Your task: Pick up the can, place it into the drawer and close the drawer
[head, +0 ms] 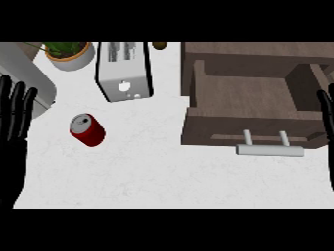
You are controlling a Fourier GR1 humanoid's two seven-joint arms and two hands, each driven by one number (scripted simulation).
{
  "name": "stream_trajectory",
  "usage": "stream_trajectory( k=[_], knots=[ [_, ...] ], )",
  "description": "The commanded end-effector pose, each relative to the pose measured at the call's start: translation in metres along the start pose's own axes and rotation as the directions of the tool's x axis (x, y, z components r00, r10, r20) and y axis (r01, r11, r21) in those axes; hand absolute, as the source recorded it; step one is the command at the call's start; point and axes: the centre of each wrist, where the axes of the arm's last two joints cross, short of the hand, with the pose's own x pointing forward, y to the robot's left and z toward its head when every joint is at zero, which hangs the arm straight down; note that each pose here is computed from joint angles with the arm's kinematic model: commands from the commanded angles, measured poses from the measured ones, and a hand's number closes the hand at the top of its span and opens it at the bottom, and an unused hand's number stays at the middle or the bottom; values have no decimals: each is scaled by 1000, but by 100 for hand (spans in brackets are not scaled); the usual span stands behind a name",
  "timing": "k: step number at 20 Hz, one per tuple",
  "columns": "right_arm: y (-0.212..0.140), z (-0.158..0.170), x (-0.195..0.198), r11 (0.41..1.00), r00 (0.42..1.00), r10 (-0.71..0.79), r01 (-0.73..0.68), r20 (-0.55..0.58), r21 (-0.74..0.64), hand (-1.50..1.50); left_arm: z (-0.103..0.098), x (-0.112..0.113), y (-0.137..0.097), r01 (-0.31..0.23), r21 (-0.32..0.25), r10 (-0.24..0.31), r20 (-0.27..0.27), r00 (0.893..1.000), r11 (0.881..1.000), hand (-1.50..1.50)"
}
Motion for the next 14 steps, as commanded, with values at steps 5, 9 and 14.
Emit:
stream_trajectory(
  k=[5, 9, 14],
  knots=[
    [13, -7, -2, 999, 996, 2, -5, 86, 37, -150, -38, -10, -1, -66, -112, 72, 47, 996, 992, -150],
    [3, 3, -21, 1000, 973, 0, -7, -230, -29, -150, -20, -38, 1, 36, -25, -42, -353, 935, 999, -150],
    [-5, 16, -11, 999, 968, -1, -9, -252, -37, -150, -29, -18, -6, 30, -38, -43, -387, 921, 999, -150]
  ],
)
